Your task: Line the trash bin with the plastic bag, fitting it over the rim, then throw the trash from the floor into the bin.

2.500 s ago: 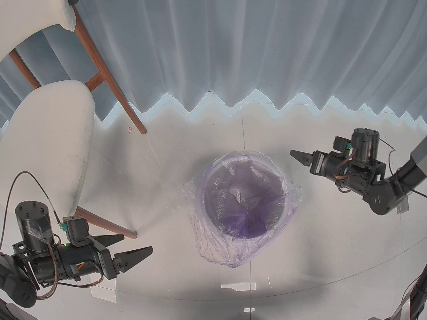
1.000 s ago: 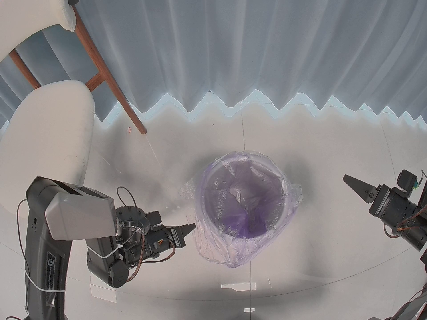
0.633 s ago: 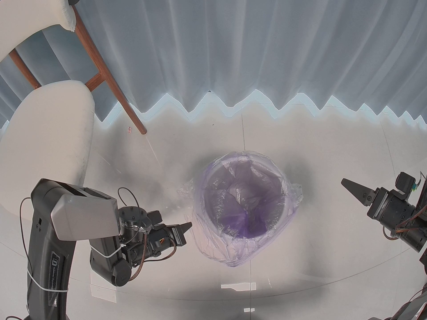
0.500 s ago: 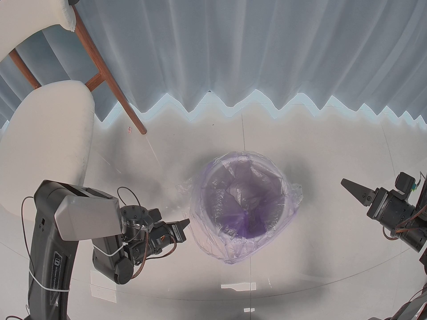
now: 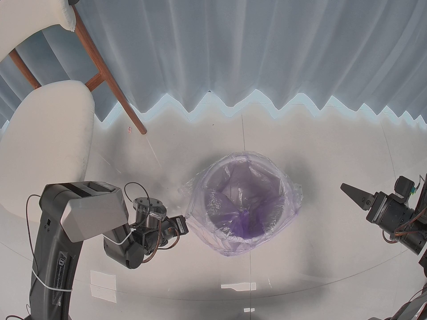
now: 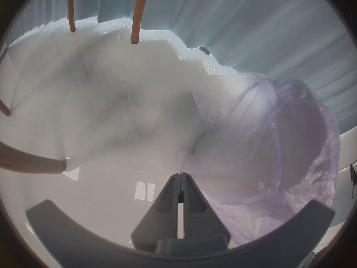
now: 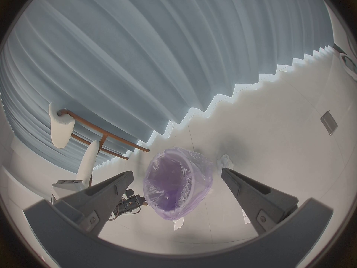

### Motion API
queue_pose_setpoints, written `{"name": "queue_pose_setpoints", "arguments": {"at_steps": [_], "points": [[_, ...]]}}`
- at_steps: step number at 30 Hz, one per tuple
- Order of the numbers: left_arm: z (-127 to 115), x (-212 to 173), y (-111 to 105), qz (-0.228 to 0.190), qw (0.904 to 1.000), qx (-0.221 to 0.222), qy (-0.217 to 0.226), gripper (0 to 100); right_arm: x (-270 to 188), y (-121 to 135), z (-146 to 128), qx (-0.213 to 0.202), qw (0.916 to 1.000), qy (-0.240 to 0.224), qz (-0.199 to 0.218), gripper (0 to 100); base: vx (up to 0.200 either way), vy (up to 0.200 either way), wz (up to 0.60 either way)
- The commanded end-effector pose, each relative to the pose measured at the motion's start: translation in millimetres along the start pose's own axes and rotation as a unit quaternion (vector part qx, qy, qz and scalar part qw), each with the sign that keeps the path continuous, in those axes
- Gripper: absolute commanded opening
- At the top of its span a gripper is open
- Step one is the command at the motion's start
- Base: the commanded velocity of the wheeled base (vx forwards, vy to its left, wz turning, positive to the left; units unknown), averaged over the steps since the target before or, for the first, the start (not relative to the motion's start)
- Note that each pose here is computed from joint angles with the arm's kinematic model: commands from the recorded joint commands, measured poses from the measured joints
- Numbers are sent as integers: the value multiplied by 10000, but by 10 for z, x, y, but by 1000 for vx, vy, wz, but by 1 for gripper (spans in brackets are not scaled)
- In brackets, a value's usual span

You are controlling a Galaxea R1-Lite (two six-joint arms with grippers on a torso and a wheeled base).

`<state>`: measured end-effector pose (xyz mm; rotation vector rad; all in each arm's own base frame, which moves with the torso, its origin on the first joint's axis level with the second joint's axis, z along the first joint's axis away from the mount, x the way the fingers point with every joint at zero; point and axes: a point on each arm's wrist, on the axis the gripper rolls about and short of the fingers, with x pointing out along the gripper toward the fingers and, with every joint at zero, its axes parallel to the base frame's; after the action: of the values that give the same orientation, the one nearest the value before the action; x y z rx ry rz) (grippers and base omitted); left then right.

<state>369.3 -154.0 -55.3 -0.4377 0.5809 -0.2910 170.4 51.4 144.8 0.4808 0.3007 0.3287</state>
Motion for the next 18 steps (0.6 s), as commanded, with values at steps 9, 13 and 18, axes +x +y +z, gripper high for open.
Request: {"name": "queue_pose_setpoints", "arguments": {"at_steps": [9,13,18], "points": [[27,279,-17,419,9990,47,170,0,-41,-36,-62,5,9999,60,-137,100,0,0,0],[33,330,-21,614,9976,30,329,0,-48,-43,-81,8,9998,97,-149,100,0,0,0],[80,315,-117,492,9987,44,134,0,-48,-45,-80,9,9998,97,-149,100,0,0,0]]}}
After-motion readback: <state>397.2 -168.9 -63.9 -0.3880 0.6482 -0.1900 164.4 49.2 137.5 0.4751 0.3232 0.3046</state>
